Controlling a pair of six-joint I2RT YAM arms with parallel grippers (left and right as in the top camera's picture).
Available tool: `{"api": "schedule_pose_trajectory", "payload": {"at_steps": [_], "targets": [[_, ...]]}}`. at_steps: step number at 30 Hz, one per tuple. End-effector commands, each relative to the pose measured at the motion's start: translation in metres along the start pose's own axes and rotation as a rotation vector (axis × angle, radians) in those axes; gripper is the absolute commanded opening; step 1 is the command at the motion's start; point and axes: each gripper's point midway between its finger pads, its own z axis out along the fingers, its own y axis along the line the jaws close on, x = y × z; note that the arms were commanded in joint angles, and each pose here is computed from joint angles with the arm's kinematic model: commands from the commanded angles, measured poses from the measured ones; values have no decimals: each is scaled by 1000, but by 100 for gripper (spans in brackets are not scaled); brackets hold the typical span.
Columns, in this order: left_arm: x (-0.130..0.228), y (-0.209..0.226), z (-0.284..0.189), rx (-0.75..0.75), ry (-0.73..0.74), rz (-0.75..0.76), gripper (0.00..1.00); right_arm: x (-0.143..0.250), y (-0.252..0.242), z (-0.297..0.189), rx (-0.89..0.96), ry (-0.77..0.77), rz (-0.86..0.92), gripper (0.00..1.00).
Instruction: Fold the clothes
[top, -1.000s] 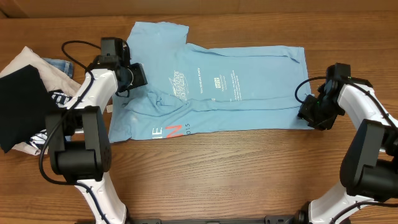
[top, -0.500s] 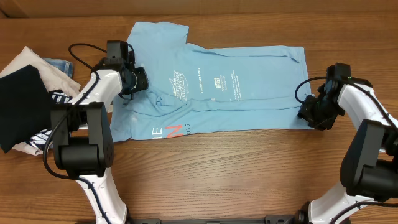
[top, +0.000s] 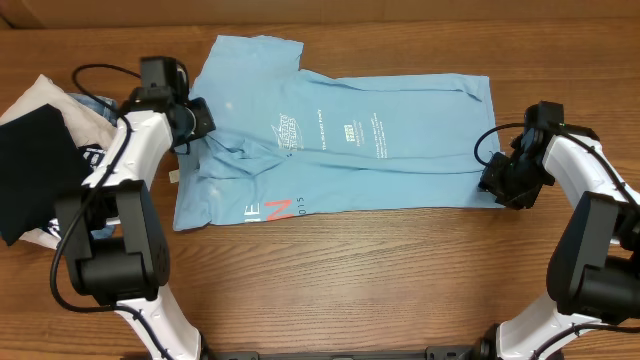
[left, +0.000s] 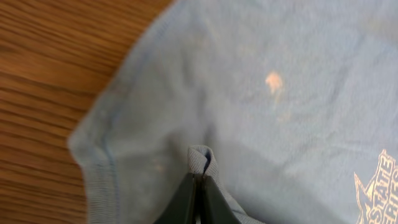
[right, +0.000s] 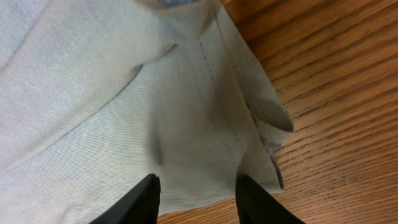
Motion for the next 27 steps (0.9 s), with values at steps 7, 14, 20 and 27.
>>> {"api": "schedule_pose_trajectory", "payload": {"at_steps": [7, 14, 20, 27], "targets": [[-33, -3, -16, -3, -127, -38, 10, 0, 1, 2, -5, 4, 1, 43], [-38, -7, -16, 17, -144, -75, 19, 0, 1, 2, -5, 3, 1, 43], [32, -33, -21, 184, 169, -99, 17, -10, 4, 0, -18, -34, -4, 46], [109, -23, -42, 104, 482, -55, 9, -44, 16, -21, -56, -145, -14, 47]]}}
